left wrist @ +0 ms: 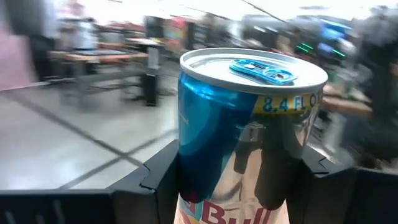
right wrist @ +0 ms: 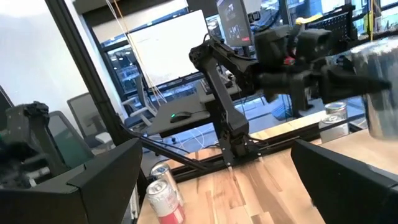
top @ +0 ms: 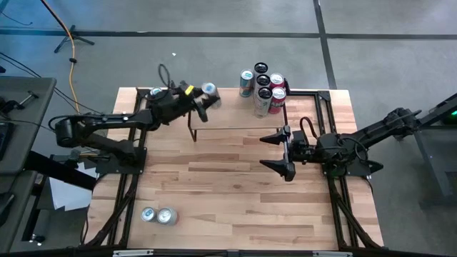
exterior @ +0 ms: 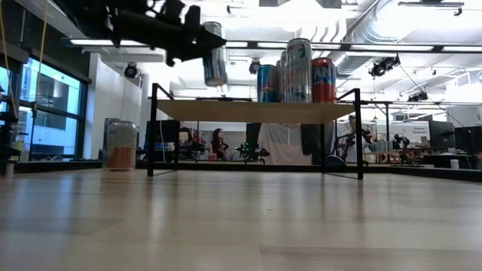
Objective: Place canned beverage on shelf
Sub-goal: Put the top right blue soda can on the shelf aligned with the blue soda can
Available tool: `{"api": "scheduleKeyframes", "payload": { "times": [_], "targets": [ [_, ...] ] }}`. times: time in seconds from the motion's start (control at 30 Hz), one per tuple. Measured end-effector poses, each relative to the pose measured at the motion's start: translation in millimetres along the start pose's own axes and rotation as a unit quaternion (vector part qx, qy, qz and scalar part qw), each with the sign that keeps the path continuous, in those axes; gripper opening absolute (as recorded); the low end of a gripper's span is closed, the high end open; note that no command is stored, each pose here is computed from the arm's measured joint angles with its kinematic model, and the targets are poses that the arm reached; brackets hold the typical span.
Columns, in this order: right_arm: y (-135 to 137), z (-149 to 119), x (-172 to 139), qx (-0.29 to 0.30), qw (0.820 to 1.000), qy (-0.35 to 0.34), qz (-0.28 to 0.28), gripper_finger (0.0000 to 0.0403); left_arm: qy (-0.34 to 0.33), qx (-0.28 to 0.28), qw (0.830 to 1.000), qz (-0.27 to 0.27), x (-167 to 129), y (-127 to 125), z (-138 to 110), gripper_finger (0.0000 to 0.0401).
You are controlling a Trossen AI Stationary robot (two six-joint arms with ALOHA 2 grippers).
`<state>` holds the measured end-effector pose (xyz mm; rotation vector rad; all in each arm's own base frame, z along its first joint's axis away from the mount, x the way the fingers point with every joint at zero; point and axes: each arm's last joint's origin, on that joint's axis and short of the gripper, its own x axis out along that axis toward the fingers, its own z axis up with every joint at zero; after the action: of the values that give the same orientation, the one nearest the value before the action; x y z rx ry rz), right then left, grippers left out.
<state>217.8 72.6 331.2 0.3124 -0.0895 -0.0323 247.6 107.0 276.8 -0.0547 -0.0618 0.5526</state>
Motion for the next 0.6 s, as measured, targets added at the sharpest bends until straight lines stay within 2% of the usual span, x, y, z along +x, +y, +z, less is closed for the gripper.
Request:
{"api": "scheduleKeyframes", "payload": {
  "times": [0.1,0.27,0.37,0.5,0.6],
  "targets": [
    [-0.3,0.1,0.0,-0.012,1.000,-0.002,-0.005,0.0399,-0.007,-0.016,0.998,0.052,-9.3,-3.5,8.3,0.0163],
    [-1.7,0.6,0.6,-0.022,1.000,-0.003,-0.009,0.0399,0.041,-0.031,0.990,0.130,-17.1,-20.8,3.7,0.0163],
    [-4.8,1.4,1.7,-0.023,1.000,-0.004,-0.016,0.0399,0.058,-0.026,0.983,0.174,-12.5,-37.6,10.8,0.0163],
    [-9.5,2.7,3.4,-0.023,0.999,-0.007,-0.026,0.0399,0.083,0.028,0.963,0.254,1.2,-55.9,17.4,0.0163],
    [-11.6,3.3,4.3,-0.024,0.999,-0.007,-0.026,0.0399,0.083,0.007,0.951,0.298,11.6,-60.8,15.1,0.0163]
  ]
}}
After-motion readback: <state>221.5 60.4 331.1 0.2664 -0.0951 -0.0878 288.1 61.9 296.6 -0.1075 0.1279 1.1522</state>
